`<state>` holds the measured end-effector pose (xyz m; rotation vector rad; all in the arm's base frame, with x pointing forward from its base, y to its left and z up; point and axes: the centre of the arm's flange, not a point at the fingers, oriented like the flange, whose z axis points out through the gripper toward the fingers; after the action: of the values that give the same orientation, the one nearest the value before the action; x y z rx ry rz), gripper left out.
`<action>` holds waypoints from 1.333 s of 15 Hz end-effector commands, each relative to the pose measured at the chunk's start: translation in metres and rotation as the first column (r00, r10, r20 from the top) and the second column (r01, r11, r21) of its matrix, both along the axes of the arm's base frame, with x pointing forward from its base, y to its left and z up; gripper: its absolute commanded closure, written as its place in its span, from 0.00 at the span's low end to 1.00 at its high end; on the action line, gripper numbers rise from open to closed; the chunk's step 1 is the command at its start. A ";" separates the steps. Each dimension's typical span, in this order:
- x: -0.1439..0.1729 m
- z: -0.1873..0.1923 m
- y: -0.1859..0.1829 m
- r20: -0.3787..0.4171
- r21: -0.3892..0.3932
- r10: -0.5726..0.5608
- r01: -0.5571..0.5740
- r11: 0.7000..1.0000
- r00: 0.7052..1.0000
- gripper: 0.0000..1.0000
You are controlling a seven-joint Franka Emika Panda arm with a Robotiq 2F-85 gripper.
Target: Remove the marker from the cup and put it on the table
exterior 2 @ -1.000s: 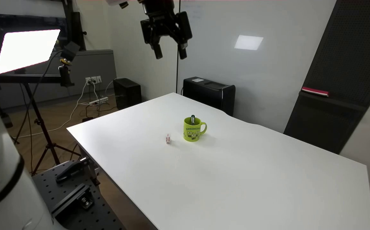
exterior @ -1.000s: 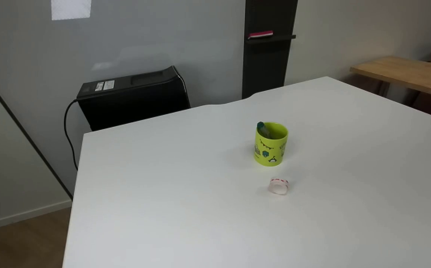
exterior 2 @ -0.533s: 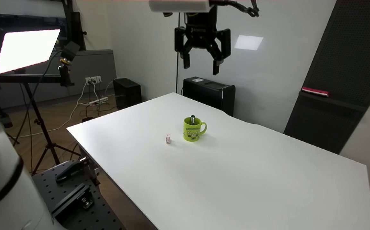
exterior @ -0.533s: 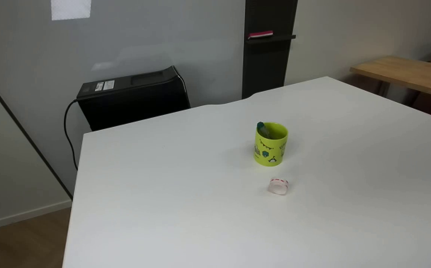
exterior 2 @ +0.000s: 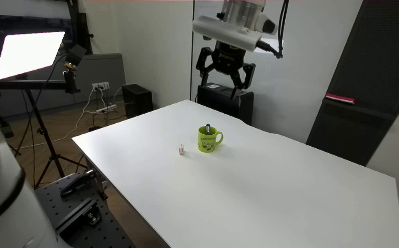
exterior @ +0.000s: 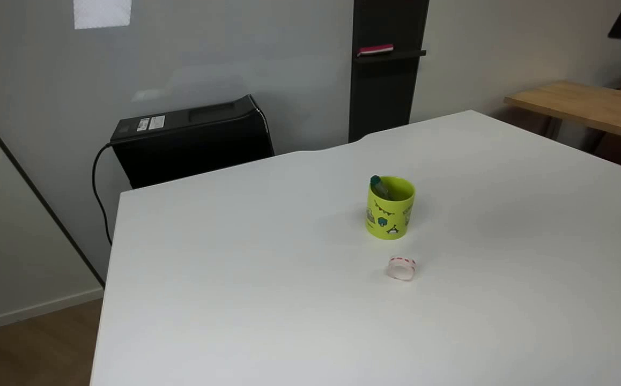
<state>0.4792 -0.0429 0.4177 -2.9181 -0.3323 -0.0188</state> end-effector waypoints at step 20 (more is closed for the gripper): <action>0.050 -0.027 0.000 -0.177 0.045 0.079 -0.072 0.996 0.981 0.00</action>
<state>0.5296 -0.0428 0.3910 -2.8400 -0.4070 0.2436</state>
